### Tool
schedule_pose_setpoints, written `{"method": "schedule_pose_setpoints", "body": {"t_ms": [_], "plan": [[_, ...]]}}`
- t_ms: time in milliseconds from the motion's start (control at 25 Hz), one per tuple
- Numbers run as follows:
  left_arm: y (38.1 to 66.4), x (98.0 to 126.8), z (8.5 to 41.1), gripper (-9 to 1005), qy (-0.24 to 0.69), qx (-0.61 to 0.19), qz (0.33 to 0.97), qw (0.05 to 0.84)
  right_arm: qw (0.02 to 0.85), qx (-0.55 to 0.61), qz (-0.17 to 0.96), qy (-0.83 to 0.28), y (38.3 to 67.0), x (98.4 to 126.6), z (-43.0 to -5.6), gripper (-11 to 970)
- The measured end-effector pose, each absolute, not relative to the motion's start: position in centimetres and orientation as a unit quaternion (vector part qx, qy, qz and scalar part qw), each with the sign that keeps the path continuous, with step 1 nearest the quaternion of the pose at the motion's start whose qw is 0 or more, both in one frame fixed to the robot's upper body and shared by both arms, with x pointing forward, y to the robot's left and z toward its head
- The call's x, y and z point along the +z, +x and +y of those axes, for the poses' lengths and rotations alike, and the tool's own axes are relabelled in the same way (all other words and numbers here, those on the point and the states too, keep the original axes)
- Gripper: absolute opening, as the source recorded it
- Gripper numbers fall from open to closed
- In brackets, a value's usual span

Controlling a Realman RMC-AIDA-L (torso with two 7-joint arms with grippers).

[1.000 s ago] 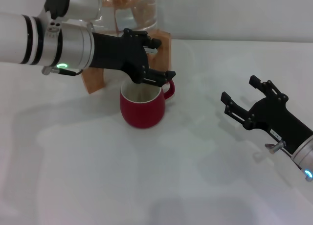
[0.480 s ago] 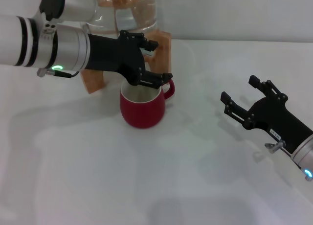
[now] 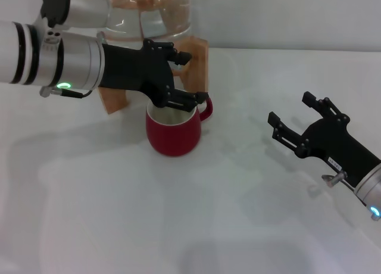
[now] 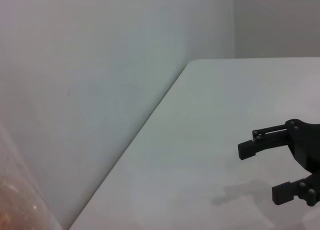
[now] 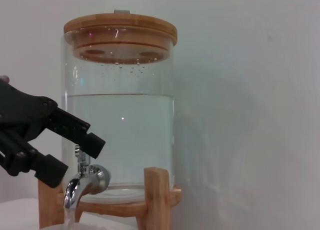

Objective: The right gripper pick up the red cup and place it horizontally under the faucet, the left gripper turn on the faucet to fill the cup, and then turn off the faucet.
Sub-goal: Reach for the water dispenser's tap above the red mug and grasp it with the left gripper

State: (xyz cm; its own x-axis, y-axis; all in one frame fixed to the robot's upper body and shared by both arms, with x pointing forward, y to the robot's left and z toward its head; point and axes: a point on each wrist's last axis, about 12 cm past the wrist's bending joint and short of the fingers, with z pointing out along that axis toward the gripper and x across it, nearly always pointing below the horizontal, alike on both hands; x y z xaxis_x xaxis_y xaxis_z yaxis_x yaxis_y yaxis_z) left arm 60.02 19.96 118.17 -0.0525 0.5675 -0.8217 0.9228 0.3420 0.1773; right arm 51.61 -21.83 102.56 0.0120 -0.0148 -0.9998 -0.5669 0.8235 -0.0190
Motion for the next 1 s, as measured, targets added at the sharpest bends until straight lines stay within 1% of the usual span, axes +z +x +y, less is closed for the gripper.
{"method": "schedule_pose_setpoints", "body": {"t_ms": [480,880,1000], "plan": [[59.6,118.4,20.2,856,0.537,-0.208,0.695,0.43,0.677,0.205,0.672,-0.219,51.5,102.5,-21.8,869],[59.9,120.2,19.9,856,0.535,-0.196,0.676,0.467,0.678,0.205,0.671,-0.219,51.5,102.6,-21.8,870],[59.6,120.2,20.1,856,0.532,-0.194,0.677,0.47,0.679,0.206,0.67,-0.217,51.5,102.6,-21.8,870]]}}
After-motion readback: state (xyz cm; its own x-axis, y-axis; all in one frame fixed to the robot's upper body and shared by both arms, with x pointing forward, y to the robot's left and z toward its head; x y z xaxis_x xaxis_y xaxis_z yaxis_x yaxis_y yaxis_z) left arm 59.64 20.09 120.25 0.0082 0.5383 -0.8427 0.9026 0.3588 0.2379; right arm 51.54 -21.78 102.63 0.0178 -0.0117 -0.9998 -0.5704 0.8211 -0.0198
